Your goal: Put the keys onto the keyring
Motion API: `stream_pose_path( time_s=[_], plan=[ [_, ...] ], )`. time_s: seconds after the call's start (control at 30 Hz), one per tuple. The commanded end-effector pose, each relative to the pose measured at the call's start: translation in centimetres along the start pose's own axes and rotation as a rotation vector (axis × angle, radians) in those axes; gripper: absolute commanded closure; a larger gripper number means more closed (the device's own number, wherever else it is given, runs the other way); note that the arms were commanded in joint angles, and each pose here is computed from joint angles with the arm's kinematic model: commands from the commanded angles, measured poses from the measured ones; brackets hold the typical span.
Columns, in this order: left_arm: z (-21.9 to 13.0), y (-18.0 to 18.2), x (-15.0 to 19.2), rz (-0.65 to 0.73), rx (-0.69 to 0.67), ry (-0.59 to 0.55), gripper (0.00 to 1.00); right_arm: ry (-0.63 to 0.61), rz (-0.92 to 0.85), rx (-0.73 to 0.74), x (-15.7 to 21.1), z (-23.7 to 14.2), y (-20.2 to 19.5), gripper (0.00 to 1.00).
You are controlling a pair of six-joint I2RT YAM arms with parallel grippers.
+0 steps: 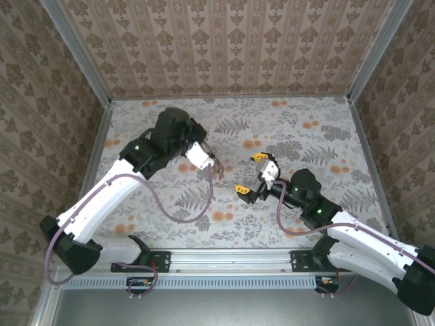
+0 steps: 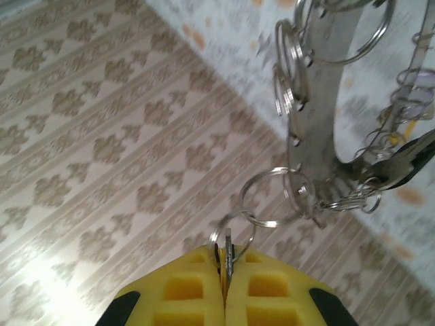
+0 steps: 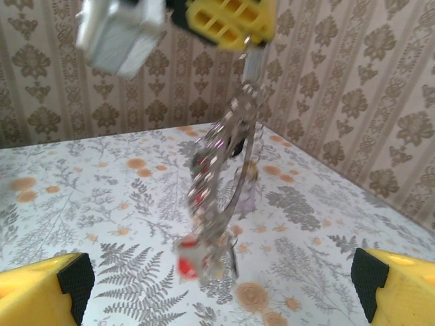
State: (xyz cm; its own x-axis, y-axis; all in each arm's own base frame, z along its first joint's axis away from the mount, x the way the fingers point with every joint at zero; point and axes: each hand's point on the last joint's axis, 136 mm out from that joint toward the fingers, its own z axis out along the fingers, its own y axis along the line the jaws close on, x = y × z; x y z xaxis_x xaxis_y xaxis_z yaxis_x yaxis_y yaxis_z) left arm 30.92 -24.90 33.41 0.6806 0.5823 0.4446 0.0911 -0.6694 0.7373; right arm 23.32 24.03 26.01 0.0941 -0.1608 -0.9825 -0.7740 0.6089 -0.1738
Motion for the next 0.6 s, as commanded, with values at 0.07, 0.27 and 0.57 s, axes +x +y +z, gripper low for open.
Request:
stream_pose_path(
  time_s=[0.07,0.27,0.57],
  plan=[
    [0.3,2.1,6.3,0.132,0.045,0.195,1.0,-0.064,-0.008,0.076,-1.0,-0.8,-1.3,0.01],
    [2.3,1.8,7.8,0.085,0.127,0.227,1.0,-0.051,-0.042,0.026,-0.9,-1.4,-0.5,0.0],
    [1.8,1.4,2.0,-0.052,0.182,0.07,1.0,-0.034,-0.094,0.044,-0.8,-2.4,-0.7,0.0]
  ],
)
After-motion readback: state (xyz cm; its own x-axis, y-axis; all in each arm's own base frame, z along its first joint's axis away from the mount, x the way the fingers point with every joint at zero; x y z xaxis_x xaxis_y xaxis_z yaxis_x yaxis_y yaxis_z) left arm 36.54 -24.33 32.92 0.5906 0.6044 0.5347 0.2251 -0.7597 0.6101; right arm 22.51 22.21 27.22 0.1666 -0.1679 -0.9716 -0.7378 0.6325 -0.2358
